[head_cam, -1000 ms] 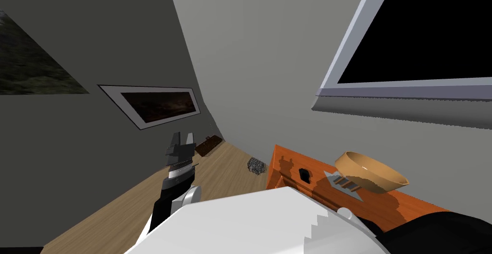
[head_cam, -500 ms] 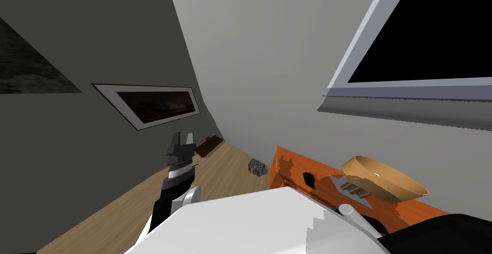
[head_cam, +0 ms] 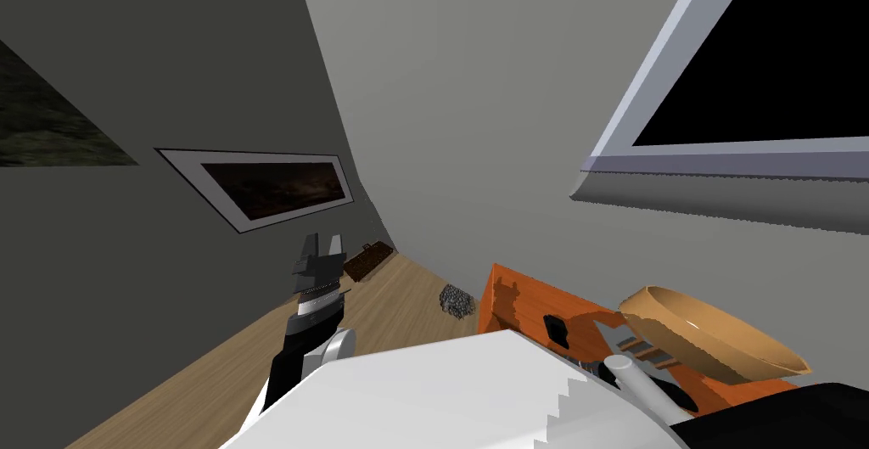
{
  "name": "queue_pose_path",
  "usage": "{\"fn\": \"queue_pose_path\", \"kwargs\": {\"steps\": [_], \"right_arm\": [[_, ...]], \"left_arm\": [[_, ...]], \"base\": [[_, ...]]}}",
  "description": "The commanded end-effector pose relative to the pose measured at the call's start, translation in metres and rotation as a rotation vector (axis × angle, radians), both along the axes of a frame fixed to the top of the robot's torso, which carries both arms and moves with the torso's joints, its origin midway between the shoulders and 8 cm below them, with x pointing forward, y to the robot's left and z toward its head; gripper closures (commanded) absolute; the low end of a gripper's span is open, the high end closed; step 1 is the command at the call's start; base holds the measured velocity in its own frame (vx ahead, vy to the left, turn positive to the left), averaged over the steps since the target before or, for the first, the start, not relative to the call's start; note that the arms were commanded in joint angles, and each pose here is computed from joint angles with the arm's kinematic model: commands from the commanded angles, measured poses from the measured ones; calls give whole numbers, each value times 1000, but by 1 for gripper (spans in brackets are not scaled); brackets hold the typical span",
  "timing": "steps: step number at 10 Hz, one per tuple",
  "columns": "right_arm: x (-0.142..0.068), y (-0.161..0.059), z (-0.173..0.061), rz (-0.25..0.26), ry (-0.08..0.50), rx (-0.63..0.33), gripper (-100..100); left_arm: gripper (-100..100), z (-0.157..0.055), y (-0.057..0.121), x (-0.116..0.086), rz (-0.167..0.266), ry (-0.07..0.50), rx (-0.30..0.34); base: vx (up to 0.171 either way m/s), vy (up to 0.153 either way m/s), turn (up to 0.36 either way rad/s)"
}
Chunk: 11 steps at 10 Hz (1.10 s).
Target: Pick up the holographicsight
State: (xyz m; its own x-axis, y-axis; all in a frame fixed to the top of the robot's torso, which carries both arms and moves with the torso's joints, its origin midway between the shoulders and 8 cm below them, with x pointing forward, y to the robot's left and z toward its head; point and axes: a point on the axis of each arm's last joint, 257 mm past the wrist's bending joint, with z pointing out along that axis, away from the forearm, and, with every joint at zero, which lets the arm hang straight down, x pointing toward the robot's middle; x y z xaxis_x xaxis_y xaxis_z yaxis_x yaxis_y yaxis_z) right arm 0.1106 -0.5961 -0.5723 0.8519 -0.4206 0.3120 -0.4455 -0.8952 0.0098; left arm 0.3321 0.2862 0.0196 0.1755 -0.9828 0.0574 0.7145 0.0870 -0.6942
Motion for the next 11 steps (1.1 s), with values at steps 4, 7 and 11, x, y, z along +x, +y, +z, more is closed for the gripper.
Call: {"fn": "queue_pose_path", "kwargs": {"steps": [4,7,11], "right_arm": [[28,-27,20,-98,-56,-5,-100],[28,-28,20,-105,-56,-4,-100],[29,-17,11,-97,-54,-5,-100]], "left_arm": [[0,0,0,0,0,0,0],[0,0,0,0,0,0,0],[0,0,0,0,0,0,0]], "base": [[135,-57,31],[6,-17,0],[10,-33,-12]]}}
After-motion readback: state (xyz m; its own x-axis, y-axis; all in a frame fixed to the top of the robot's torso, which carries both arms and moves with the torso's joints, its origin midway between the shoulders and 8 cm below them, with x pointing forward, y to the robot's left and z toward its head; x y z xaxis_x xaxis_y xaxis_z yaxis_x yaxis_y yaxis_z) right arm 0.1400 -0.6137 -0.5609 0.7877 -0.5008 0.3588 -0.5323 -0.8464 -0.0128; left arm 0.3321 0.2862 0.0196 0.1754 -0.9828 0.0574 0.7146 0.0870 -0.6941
